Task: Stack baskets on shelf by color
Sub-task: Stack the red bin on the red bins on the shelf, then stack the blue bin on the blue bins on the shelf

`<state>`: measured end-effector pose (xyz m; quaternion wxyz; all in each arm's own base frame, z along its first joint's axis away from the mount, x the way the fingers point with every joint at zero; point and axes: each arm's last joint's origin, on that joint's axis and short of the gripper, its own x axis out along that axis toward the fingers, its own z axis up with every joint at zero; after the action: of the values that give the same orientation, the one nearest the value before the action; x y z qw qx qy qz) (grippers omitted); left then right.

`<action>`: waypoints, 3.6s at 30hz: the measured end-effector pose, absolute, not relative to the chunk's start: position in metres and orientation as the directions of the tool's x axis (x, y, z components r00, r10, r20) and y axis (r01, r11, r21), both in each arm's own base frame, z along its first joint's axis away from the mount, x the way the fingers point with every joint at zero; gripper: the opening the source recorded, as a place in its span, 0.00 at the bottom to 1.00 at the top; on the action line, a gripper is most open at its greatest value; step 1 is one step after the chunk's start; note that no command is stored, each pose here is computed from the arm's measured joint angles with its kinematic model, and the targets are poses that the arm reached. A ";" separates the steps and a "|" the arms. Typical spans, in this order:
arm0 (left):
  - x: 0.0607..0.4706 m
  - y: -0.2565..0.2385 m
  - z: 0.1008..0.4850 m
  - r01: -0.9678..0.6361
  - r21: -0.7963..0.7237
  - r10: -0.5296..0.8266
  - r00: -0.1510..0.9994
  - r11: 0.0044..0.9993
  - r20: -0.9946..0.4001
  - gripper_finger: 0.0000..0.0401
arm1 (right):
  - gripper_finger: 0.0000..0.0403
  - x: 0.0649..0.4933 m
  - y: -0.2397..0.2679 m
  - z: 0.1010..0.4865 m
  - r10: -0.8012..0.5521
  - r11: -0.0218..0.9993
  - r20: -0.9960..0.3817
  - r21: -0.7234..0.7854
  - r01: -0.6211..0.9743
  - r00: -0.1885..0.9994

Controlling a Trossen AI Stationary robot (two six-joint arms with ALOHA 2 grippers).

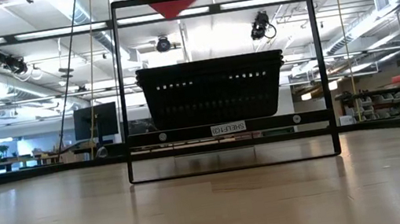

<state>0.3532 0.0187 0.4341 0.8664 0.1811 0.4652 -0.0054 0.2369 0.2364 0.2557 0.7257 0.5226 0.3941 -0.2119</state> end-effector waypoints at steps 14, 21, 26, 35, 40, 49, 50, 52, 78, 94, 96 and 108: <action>0.407 0.136 0.373 0.067 0.210 0.132 0.588 0.975 -0.798 0.01 | 0.52 0.251 0.221 0.265 0.168 0.200 -0.798 0.602 0.773 0.578; 0.418 0.167 0.325 0.014 0.185 0.162 0.426 0.983 -0.890 0.01 | 0.52 0.231 0.232 0.275 0.216 0.184 -0.791 0.609 0.771 0.573; 0.422 0.170 0.309 -0.008 0.151 0.143 0.373 0.989 -0.917 0.01 | 0.52 0.217 0.235 0.276 0.210 0.209 -0.818 0.573 0.793 0.536; 0.427 0.169 0.308 -0.054 0.145 0.155 0.391 0.988 -0.907 0.01 | 0.52 0.200 0.241 0.276 0.209 0.266 -0.840 0.542 0.797 0.501; 0.425 0.170 0.302 -0.083 0.125 0.147 0.366 0.989 -0.919 0.01 | 0.52 0.193 0.244 0.274 0.204 0.300 -0.856 0.516 0.802 0.474; 0.427 0.157 0.277 -0.077 0.134 0.150 0.268 0.988 -0.952 0.01 | 0.52 0.187 0.247 0.274 0.199 0.325 -0.866 0.500 0.803 0.459; 0.428 0.157 0.277 -0.078 0.139 0.155 0.278 0.987 -0.948 0.01 | 0.52 0.186 0.247 0.274 0.200 0.326 -0.866 0.500 0.802 0.459; 0.429 0.157 0.277 -0.079 0.142 0.159 0.284 0.987 -0.945 0.01 | 0.52 0.185 0.248 0.274 0.202 0.329 -0.866 0.500 0.801 0.458; 0.435 0.161 0.267 -0.055 0.185 0.193 0.273 0.981 -0.943 0.17 | 0.52 0.185 0.249 0.274 0.208 0.330 -0.863 0.504 0.798 0.460; 0.427 0.132 0.282 -0.023 0.164 0.166 0.195 0.986 -0.967 0.22 | 0.52 0.181 0.243 0.273 0.159 0.356 -0.886 0.464 0.811 0.437; 0.425 0.125 0.299 -0.018 0.168 0.168 0.230 0.986 -0.959 0.21 | 0.52 0.179 0.237 0.278 0.146 0.350 -0.881 0.472 0.809 0.450; 0.363 0.078 0.428 -0.115 -0.029 0.049 0.624 0.993 -0.780 0.13 | 0.52 0.164 0.163 0.333 0.031 0.400 -0.810 0.547 0.736 0.585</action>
<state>0.3631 0.0785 0.4282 0.9003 -0.0382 0.4311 0.0455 0.1639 0.1631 0.3326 0.7410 0.4936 0.3882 -0.2379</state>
